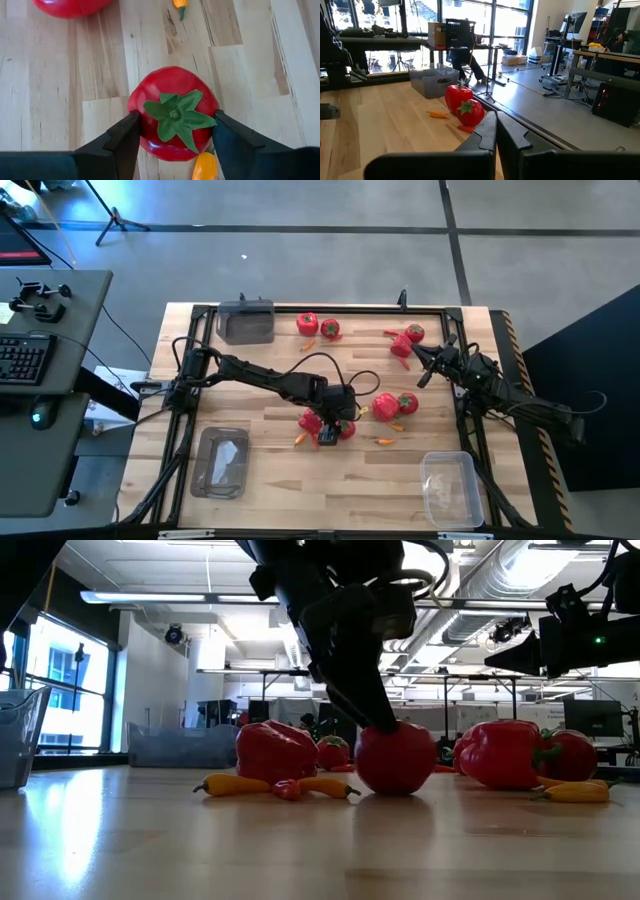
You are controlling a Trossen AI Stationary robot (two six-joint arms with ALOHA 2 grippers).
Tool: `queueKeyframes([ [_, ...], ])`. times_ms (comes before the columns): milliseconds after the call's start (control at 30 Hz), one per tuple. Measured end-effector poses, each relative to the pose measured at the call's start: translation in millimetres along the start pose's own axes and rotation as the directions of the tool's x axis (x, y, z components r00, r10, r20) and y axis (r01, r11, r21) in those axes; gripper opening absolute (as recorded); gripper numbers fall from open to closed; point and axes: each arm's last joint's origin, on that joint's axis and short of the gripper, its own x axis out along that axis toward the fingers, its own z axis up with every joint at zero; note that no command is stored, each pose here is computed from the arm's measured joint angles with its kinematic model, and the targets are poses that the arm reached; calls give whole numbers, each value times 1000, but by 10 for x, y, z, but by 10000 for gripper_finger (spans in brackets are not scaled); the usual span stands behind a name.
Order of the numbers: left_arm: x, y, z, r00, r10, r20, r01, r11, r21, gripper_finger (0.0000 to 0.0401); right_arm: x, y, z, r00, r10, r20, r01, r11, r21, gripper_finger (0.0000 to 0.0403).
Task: Sort produce into baskets
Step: Put the red tomato into the top black bin
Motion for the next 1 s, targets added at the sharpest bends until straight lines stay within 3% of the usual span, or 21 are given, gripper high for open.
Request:
queueKeyframes([
  [400,-172,186,100,999,32,-31,-33,999,-26,193,0,0,0,1000,0,0,0,1000,0,0],
  [800,-362,570,145,997,77,-17,-78,990,-120,182,0,0,0,1000,0,0,0,1000,0,0],
  [1000,-632,747,147,989,145,5,-143,978,-155,168,0,0,0,1000,0,0,0,1000,0,0],
])
